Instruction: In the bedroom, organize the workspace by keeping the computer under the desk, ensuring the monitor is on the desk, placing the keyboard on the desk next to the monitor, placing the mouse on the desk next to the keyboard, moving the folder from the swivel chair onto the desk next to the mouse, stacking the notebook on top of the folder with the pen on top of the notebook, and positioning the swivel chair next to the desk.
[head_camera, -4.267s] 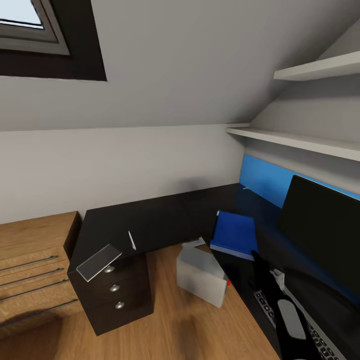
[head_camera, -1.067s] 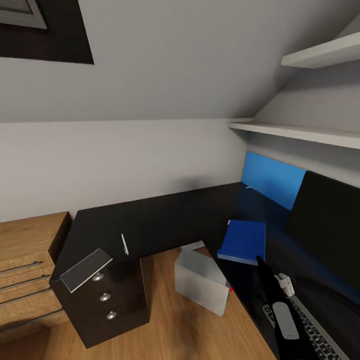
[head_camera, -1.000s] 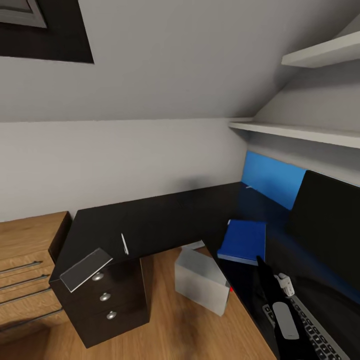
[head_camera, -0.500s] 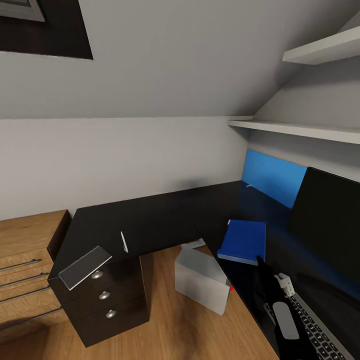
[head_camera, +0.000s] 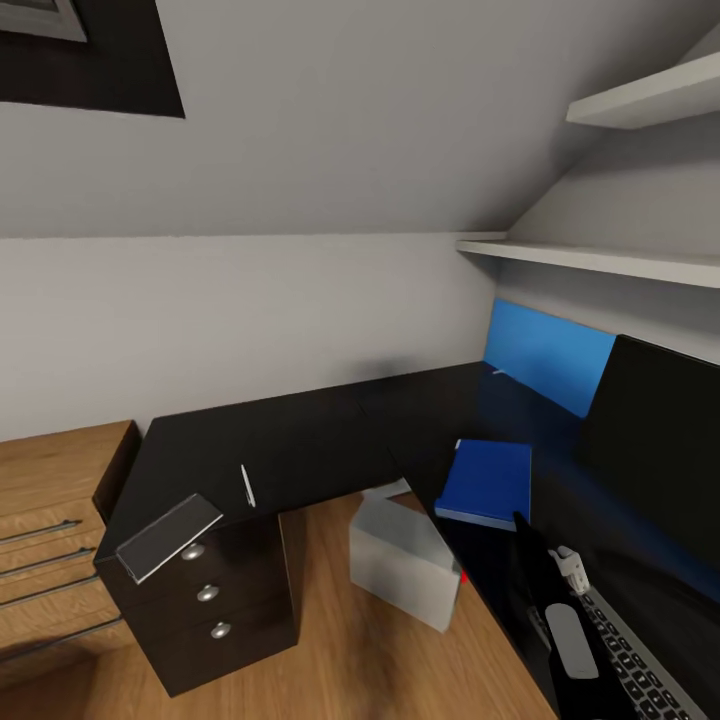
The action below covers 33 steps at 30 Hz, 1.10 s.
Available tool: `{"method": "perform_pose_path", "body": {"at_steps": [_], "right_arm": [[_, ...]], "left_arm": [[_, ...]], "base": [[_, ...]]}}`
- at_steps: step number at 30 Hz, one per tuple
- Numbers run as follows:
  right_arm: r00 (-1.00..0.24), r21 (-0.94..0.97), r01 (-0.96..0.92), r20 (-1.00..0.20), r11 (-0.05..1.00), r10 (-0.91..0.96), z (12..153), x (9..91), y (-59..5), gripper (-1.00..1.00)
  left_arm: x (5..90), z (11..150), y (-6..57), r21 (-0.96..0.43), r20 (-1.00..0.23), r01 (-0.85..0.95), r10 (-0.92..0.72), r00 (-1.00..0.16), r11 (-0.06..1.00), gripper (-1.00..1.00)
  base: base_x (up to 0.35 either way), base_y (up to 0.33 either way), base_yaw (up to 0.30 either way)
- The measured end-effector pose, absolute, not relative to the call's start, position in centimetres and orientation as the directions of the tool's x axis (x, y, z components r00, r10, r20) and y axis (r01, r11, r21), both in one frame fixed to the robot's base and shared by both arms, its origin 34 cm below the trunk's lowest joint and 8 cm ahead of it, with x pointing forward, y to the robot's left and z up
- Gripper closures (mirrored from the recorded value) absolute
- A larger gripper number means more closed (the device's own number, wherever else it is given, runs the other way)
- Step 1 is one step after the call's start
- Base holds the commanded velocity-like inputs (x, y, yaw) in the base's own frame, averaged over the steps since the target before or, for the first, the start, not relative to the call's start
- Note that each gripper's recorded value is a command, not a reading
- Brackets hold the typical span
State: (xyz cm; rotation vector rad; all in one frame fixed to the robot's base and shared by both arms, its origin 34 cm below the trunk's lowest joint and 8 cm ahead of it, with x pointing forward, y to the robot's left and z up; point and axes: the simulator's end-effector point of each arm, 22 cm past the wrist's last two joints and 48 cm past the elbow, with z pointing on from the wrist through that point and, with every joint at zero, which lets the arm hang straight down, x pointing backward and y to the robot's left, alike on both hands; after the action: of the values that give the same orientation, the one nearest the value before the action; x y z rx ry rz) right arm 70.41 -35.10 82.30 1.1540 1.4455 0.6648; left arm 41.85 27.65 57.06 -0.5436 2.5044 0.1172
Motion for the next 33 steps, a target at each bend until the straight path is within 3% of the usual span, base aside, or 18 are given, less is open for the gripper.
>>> {"method": "perform_pose_path", "body": {"at_steps": [33], "right_arm": [[0.092, 0.886, 0.286, -0.404, 0.364, 0.91, 81.79, 70.42, -35.09, 1.0]], "left_arm": [[41.96, 56.68, 27.91, -0.031, -0.553, -0.407, -0.355, -0.754, 0.913, -1.0]], "base": [[0.033, 0.0, 0.0]]}}
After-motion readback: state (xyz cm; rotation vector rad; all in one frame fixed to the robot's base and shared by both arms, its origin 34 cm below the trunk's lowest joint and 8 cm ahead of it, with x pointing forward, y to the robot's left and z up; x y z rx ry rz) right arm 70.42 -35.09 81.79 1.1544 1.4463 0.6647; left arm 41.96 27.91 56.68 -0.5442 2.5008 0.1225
